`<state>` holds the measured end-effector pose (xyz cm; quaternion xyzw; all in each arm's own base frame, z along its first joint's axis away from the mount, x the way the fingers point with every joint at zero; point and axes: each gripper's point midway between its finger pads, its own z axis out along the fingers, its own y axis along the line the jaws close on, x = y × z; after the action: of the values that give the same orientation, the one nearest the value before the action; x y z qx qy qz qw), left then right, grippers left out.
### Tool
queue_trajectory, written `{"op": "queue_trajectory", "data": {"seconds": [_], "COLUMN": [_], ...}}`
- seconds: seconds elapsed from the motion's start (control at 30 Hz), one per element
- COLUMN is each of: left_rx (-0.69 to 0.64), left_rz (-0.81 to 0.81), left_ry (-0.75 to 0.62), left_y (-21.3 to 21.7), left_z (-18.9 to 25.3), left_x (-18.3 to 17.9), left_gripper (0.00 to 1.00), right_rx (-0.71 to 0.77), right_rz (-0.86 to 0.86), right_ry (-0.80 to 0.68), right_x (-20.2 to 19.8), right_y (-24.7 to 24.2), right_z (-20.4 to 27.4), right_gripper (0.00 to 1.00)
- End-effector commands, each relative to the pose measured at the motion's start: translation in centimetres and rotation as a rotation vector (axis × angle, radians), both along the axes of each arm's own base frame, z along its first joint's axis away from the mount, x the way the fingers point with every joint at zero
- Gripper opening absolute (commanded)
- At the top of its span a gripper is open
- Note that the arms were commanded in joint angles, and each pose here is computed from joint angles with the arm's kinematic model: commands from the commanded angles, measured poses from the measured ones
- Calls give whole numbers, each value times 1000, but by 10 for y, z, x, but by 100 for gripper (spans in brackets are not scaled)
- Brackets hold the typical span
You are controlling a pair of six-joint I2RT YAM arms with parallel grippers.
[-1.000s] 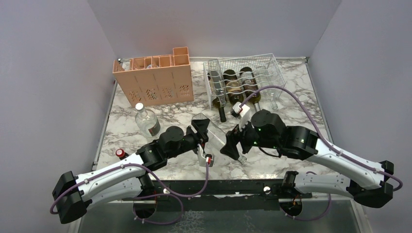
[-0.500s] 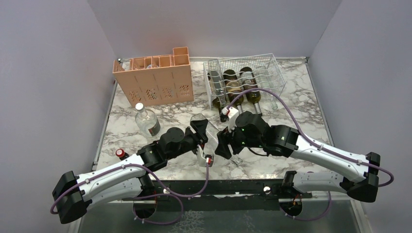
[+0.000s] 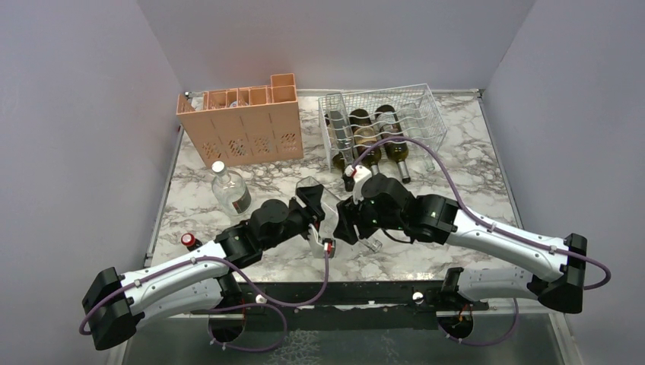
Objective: Put the wine bottle on the wine rack
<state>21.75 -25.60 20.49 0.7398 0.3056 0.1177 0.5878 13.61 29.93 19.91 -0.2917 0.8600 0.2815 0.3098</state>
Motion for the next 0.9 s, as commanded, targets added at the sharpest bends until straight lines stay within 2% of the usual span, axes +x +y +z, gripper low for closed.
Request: {"op": "queue_trajectory", "data": {"seconds": [0.0,0.07,0.1,0.13,0.3,0.47,0.6,0.87], "left_rx": [-147,-152,-152,-149,-173,-286,-444,-820], "left_rz": [18,13,14,14,7,5,16,95], "left_ry": [-28,-20,-19,-18,-15,9,57,305], "left_y": [-5,-6,-5,-5,-5,-3,1,9], "left_z": [39,38,37,36,41,62,88,137], "left_x": [3,2,2,2,0,-5,-9,-8], "left_gripper": [28,50,80,97,99,99,99,99], "right_rx": [58,60,61,63,105,101,60,15], "right_rz": [-41,-75,-90,-105,-200,-271,-361,-463], "right_ry": [-100,-145,-170,-195,-335,-443,-517,-589], "right_x": [14,23,27,31,53,71,90,138], "right_y": [1,-3,-5,-7,-18,-28,-36,-42], "right_z": [25,34,39,45,88,122,140,163], "right_gripper": [16,7,4,3,1,1,1,1]}}
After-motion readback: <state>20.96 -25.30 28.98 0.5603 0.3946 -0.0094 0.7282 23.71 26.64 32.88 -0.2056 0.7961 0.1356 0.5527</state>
